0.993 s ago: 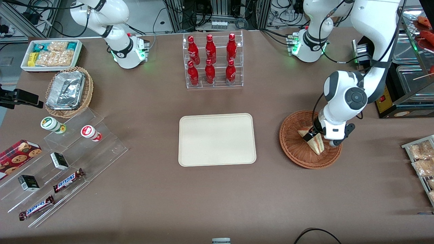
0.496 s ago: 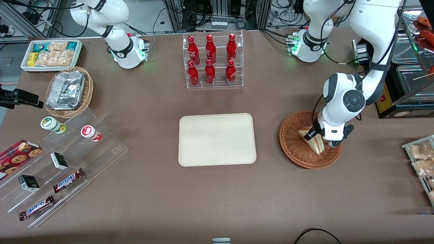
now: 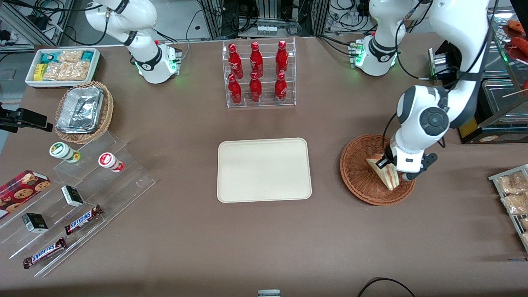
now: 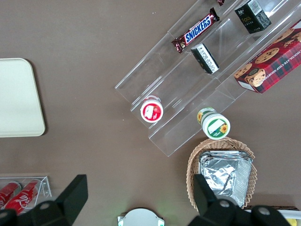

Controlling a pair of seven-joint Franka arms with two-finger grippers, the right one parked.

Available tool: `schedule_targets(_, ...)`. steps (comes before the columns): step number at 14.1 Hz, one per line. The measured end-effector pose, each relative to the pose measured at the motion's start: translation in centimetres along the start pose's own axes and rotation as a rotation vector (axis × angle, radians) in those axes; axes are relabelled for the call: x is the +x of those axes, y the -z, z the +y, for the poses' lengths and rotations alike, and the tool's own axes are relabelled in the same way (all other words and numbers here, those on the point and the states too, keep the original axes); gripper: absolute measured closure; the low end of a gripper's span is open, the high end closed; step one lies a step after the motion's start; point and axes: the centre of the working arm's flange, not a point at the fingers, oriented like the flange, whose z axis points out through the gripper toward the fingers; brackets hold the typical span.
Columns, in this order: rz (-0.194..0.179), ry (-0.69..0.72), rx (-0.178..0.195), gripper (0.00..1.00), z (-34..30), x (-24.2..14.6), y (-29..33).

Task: Place sandwich from basket to tray
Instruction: 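Close the left gripper on the sandwich and lift it from the basket, then carry the sandwich with the left gripper over the cream tray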

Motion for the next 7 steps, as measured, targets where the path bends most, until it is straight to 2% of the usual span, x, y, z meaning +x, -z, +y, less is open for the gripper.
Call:
schedule_targets(1, -0.005, -0.022, 0.006, 0.85, 1.1, 0.1, 2.2)
schedule_targets(3, -0.015, -0.08, 0.01, 0.85, 3.8, -0.9, 5.0)
schedule_targets(5, -0.038, -0.163, 0.011, 0.85, 6.9, -2.6, 5.4)
schedule_targets(7, -0.062, -0.228, -0.004, 0.85, 10.0, -4.3, 4.5)
